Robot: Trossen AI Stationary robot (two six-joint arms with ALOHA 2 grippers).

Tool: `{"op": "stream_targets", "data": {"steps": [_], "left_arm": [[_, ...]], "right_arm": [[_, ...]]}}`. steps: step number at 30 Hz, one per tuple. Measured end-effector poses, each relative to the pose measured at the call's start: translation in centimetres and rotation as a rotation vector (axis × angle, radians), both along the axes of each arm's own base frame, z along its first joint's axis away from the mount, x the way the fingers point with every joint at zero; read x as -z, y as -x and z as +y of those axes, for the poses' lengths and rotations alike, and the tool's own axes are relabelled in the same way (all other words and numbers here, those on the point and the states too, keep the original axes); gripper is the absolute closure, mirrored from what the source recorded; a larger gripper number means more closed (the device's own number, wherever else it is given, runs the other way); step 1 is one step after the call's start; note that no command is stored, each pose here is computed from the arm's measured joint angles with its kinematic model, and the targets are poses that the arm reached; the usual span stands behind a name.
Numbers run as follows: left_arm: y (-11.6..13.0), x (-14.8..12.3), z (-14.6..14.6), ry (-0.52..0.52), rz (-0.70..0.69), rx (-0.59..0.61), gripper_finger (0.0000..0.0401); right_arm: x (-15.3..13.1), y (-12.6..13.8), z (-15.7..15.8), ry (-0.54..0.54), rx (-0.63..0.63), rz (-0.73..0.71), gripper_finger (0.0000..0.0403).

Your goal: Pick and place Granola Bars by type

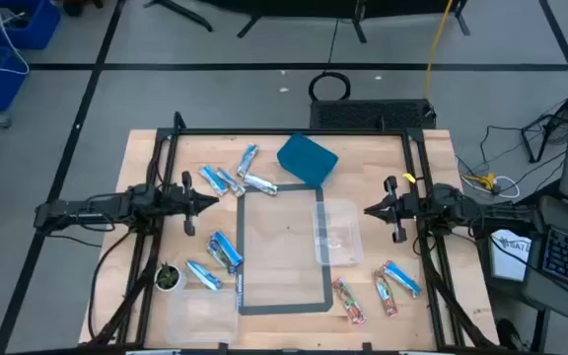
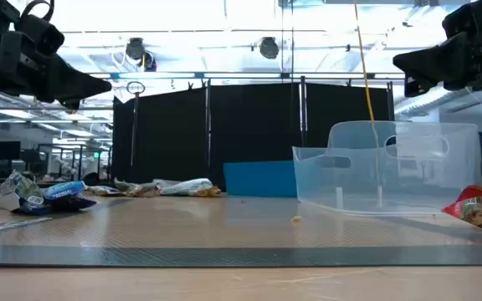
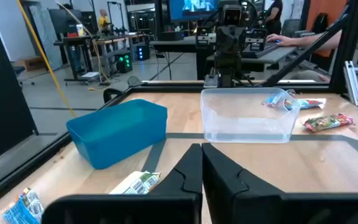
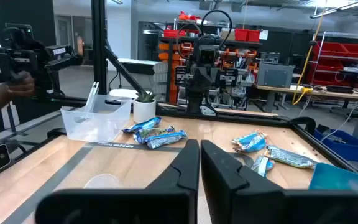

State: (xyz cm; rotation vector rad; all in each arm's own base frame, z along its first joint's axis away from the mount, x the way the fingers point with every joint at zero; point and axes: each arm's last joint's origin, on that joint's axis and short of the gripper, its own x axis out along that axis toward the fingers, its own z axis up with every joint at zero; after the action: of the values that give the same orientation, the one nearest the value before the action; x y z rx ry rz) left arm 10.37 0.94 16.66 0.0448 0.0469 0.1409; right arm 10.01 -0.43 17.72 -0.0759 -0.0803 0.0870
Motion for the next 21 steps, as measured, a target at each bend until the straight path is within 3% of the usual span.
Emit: {"op": "stream_targets", "data": {"steps": [15, 21], "left_arm": [[0.05, 0.45, 0.09, 0.072, 0.037, -0.036, 0.0388], [0.05, 0.47, 0.09, 0.055, 0.041, -0.035, 0.0392]], "right_arm": [[0.47, -0.03, -0.01, -0.005, 0.001, 0.049, 0.0401], [0.49, -0.03, -0.01, -0.005, 0.001, 0.051, 0.0400]]}}
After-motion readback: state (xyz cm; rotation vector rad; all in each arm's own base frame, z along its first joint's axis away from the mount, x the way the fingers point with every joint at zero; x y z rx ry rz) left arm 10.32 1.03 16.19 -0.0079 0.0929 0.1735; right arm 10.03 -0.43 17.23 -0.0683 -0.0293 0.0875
